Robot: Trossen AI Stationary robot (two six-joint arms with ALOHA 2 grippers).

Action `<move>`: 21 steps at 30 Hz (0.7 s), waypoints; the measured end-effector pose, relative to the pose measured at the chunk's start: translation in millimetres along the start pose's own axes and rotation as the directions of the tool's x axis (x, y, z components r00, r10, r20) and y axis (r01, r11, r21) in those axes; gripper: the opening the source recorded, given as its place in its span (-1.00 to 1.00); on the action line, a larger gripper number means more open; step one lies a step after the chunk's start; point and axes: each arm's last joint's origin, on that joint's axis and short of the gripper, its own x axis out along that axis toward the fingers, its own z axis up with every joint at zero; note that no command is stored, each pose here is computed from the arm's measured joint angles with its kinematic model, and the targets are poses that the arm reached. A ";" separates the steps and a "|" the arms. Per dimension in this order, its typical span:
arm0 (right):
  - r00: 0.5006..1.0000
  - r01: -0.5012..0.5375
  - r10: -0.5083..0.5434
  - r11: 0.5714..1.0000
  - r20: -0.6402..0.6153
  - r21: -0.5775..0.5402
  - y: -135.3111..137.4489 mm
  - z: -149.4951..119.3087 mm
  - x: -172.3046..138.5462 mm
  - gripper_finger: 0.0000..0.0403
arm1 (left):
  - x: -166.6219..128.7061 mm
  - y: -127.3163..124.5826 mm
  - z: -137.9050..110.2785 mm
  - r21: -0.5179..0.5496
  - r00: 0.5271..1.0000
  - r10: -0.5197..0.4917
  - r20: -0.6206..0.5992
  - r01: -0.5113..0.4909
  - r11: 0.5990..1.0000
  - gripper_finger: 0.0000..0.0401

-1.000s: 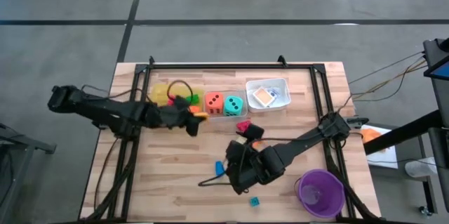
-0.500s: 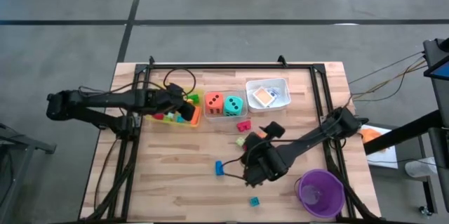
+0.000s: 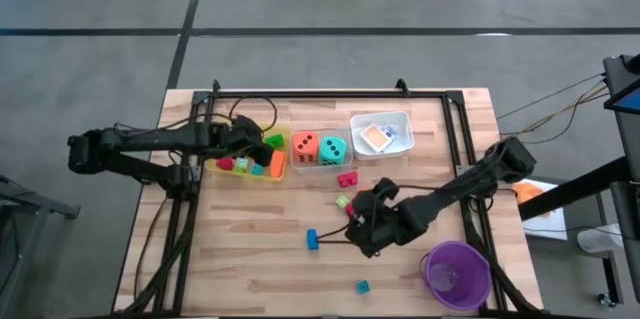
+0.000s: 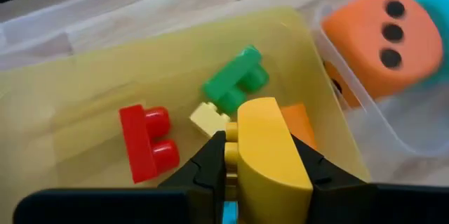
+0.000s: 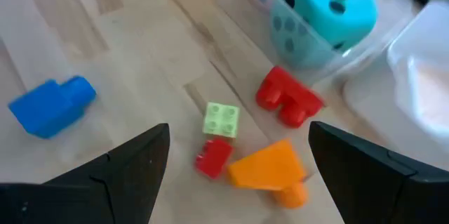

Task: Pick & Place Toys
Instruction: Put the yellow game piece into the yellow bin

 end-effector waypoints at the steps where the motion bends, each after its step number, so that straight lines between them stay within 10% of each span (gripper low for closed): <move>1: 1.000 -0.002 0.002 0.999 0.005 -0.033 -1.4 0.9 -1.7 0.68 | 1.0 1.8 1.7 -0.020 1.000 0.008 0.000 -0.008 1.000 -0.60; 21: 0.995 0.084 -0.091 0.985 -0.044 -0.149 -33.5 -4.0 28.4 0.68 | 14.3 49.4 15.8 -0.216 0.965 0.192 -0.177 -0.229 0.949 -0.60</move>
